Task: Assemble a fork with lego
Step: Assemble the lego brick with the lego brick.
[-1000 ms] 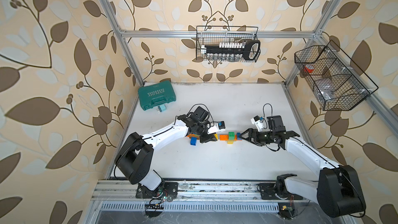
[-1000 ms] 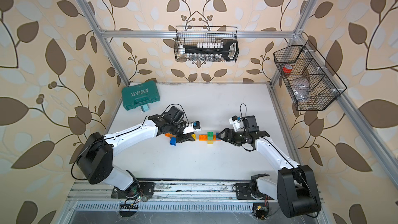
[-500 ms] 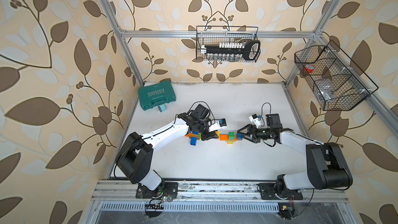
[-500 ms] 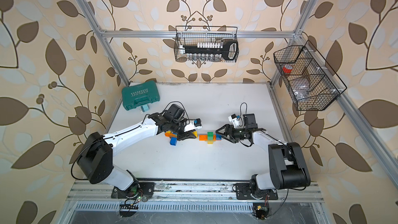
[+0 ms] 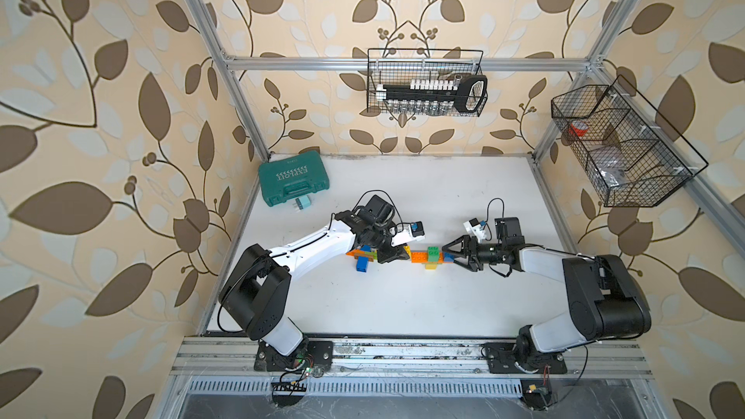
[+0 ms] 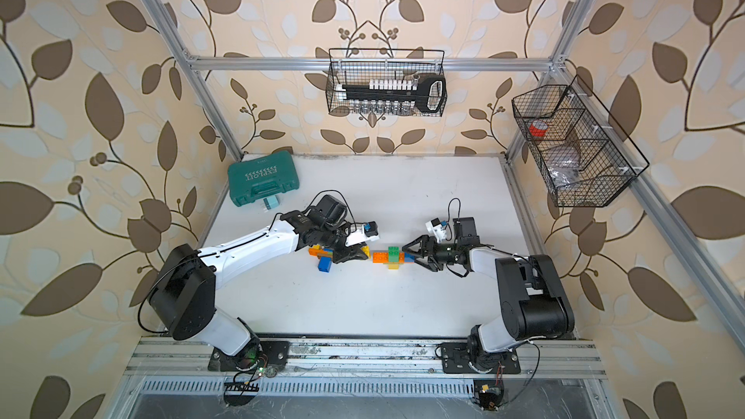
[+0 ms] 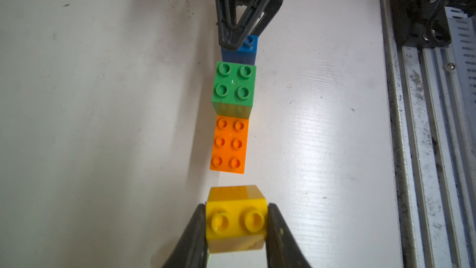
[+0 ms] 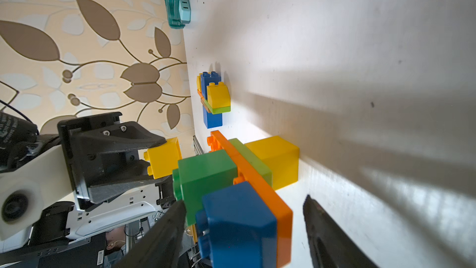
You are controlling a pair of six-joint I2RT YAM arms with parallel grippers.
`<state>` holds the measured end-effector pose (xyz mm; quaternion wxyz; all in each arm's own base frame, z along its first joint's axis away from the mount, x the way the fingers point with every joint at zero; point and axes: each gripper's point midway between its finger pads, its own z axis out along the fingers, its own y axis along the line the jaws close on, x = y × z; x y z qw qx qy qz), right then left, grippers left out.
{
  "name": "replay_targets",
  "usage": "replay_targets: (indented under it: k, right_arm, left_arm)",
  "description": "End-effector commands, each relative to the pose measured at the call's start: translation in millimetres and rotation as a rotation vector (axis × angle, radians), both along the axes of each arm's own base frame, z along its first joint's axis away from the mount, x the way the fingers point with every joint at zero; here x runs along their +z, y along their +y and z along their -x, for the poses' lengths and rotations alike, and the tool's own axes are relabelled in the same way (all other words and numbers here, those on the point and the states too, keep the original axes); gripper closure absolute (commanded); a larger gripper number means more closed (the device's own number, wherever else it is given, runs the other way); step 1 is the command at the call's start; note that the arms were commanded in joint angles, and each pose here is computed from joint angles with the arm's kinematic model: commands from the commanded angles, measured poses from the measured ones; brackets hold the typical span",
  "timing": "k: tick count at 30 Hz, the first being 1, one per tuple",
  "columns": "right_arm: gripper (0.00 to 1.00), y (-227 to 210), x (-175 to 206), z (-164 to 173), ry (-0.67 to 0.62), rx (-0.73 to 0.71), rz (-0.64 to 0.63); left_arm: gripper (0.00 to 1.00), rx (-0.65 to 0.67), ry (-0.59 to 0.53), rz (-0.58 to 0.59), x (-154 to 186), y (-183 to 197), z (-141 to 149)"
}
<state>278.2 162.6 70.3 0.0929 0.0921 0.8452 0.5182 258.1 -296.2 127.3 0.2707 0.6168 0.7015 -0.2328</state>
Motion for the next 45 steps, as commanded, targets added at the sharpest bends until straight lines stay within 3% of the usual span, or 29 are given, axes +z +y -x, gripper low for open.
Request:
replay_targets:
  k: [1,9,34,45]
  right_arm:
    - [0.29,3,-2,5,0.008,0.013,-0.019]
    - [0.43,7,0,6,0.012,0.025,-0.024]
    - [0.46,9,-6,11,0.034,0.044,-0.021]
    - [0.46,9,-9,12,0.041,0.048,-0.018]
  left_arm:
    - [0.70,-0.005,-0.002,0.045,13,-7,-7]
    - [0.70,-0.004,0.006,0.042,10,-7,-7]
    - [0.70,-0.024,-0.002,0.045,4,-22,-15]
    - [0.72,-0.186,0.000,-0.015,-16,-35,-4]
